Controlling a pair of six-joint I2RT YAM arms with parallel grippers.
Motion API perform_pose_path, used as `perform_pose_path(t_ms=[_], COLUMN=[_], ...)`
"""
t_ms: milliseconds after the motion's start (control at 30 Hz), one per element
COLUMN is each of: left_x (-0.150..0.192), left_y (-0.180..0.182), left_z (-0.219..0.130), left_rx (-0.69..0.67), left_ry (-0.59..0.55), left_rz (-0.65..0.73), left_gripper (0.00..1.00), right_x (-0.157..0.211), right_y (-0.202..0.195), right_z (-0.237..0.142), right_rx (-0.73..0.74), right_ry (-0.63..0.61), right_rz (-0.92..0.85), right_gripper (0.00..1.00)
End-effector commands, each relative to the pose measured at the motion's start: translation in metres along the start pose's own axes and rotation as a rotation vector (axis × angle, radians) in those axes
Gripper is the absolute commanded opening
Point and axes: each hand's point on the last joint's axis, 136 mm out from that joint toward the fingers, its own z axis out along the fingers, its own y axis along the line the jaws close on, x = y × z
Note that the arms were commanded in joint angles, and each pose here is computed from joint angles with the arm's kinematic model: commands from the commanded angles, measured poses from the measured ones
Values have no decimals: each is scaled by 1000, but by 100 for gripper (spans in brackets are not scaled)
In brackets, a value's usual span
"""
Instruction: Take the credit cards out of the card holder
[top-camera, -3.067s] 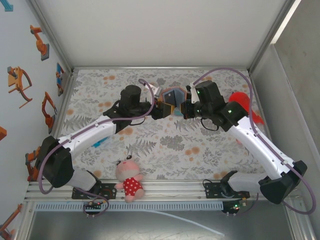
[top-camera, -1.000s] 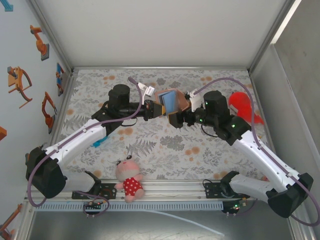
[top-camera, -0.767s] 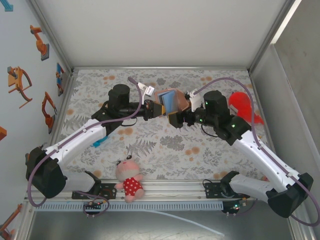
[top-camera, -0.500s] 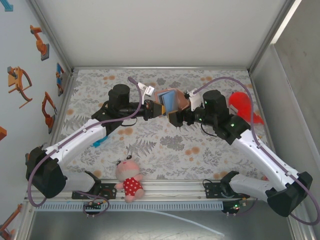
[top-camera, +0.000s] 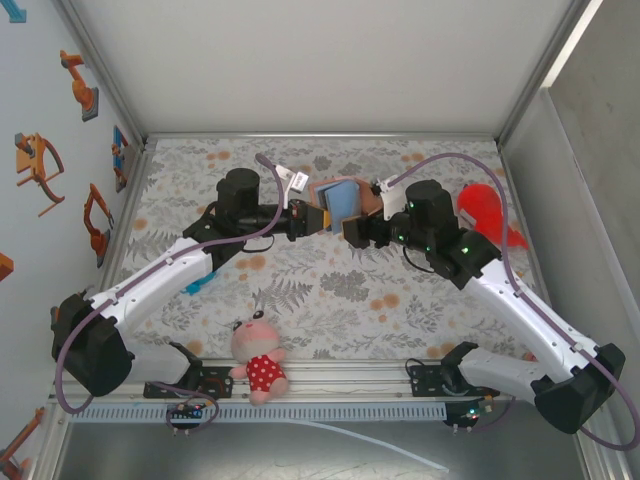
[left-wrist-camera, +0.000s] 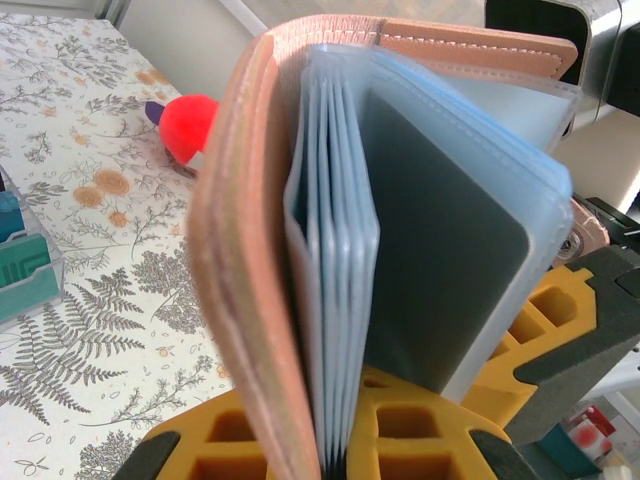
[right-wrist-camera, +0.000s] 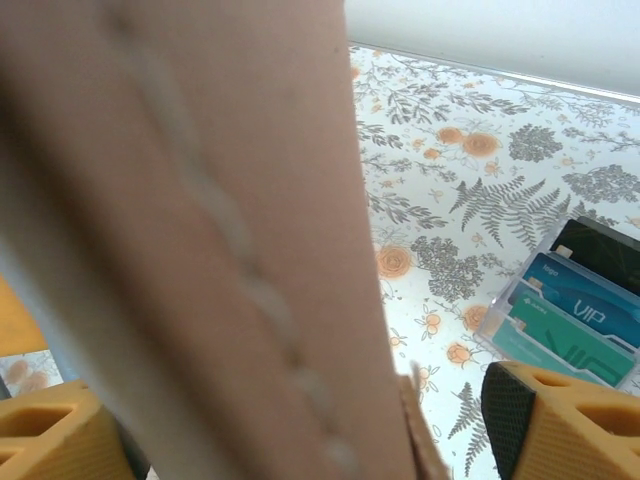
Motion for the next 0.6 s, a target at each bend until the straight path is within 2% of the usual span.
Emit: perform_pose_path(t_ms=[0, 133, 300, 567], left_x=[-11, -12, -14, -16], left_y=[-19, -17, -18, -12], left_z=[-5, -6, -7, -4], left_rx=[71, 67, 69, 68], left_ry=[-29, -35, -43, -47], left_rz=[51, 43, 39, 15], left_gripper=[0, 0, 0, 0], right_x=[-12, -12, -10, -9], right_y=[-9, -11, -14, 3], right_z=[-11, -19, -26, -24], right_rx=[64, 79, 97, 1], right_ry=[-47, -64, -76, -62], right_rz=[5, 4, 7, 10], right_gripper=[82, 86, 99, 99])
